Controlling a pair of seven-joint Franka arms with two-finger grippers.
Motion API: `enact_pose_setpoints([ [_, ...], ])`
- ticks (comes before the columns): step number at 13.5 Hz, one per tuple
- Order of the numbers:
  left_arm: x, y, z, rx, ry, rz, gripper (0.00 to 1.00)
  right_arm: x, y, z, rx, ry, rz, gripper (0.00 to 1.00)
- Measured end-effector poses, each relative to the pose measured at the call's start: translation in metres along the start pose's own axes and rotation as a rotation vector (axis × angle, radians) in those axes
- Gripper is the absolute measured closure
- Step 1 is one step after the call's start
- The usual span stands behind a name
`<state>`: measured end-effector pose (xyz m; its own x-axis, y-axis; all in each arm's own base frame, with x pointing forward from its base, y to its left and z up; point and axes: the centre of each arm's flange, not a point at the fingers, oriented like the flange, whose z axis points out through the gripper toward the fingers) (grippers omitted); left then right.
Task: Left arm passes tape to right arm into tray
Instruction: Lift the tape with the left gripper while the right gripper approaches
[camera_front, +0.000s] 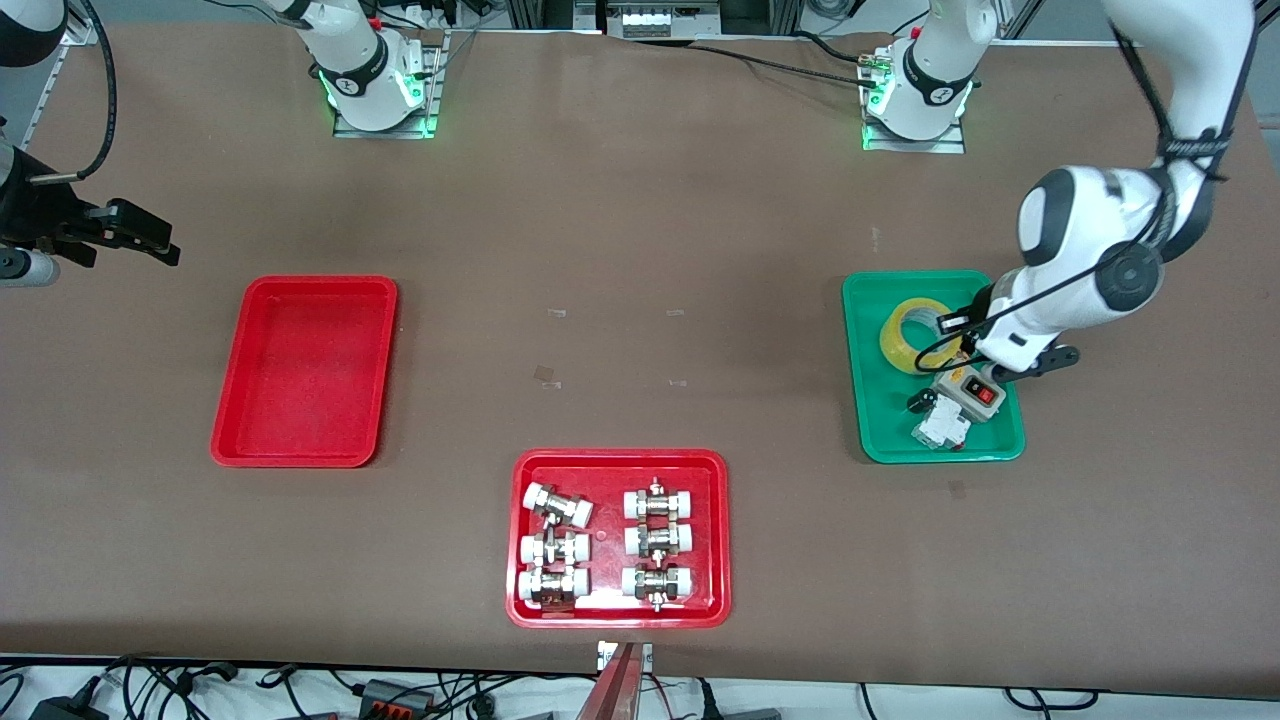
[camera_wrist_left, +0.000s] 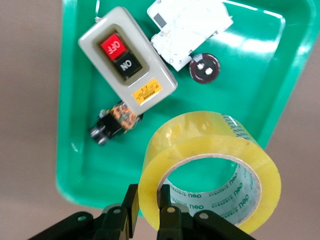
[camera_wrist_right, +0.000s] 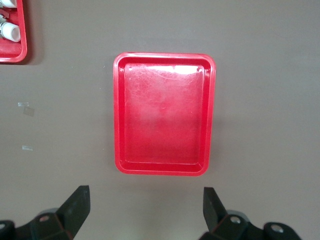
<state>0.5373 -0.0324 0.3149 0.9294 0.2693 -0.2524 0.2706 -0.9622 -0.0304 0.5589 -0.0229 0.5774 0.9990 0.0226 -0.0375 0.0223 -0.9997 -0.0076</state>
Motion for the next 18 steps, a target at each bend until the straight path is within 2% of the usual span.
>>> enact_pose_setpoints([
  [2,-0.022,0.028,-0.054,0.006,0.02,0.048,0.79,0.0,0.0,0.0,0.0,0.0,0.0,0.0],
  [6,-0.081,0.092,-0.181,-0.009,0.14,0.138,0.79,0.0,0.0,0.0,0.0,0.002,0.0,0.0],
  [8,-0.097,0.12,-0.208,-0.029,0.146,0.192,0.79,0.001,-0.001,0.001,0.0,0.0,-0.002,0.0],
  [11,-0.096,0.186,-0.197,-0.181,0.15,0.213,0.79,0.007,-0.005,0.015,0.001,-0.029,-0.01,0.0],
  [14,-0.095,0.259,-0.165,-0.254,0.138,0.167,0.79,0.015,-0.021,0.035,0.002,-0.069,-0.038,0.0],
  [16,-0.105,0.302,-0.14,-0.302,0.123,0.117,0.79,0.021,-0.033,0.061,0.003,-0.13,-0.06,0.0],
  [18,-0.11,0.33,-0.123,-0.396,0.076,0.028,0.79,0.027,-0.049,0.091,0.012,-0.203,-0.083,0.0],
])
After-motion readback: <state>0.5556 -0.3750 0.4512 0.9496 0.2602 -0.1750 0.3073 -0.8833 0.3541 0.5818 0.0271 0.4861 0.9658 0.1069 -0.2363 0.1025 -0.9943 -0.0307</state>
